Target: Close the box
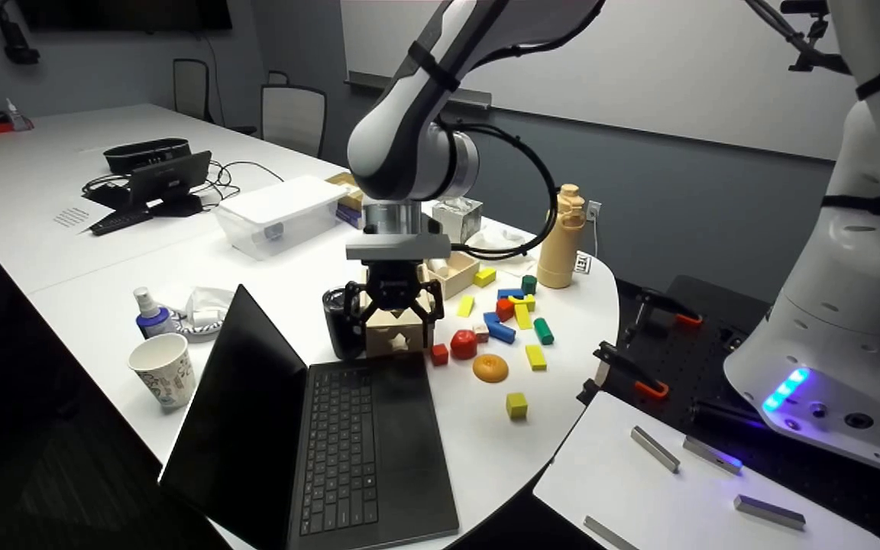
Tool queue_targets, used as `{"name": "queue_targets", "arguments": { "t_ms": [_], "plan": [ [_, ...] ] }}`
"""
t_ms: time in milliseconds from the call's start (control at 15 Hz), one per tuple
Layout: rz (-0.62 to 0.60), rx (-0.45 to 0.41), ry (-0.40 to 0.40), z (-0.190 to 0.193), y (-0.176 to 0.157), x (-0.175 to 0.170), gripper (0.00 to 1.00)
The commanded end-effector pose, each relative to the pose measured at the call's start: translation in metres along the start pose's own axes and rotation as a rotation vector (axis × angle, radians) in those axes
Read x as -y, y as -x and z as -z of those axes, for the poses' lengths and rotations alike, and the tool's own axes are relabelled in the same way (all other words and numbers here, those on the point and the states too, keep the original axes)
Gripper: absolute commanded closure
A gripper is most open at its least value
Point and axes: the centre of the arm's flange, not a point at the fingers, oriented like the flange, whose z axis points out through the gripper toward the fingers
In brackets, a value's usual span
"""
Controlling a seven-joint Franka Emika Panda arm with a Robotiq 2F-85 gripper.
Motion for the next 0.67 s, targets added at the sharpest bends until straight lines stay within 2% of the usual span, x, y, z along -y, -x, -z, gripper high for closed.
{"name": "queue_targets", "arguments": {
  "t_ms": [0,267,600],
  "plan": [
    [-0.128,-0.036,-0.010,-0.021,0.009,0.018,0.00],
    [-0.248,-0.100,-0.008,-0.025,0.005,0.021,0.00],
    [-0.323,-0.182,0.040,-0.003,-0.015,0.024,0.00]
  ]
}}
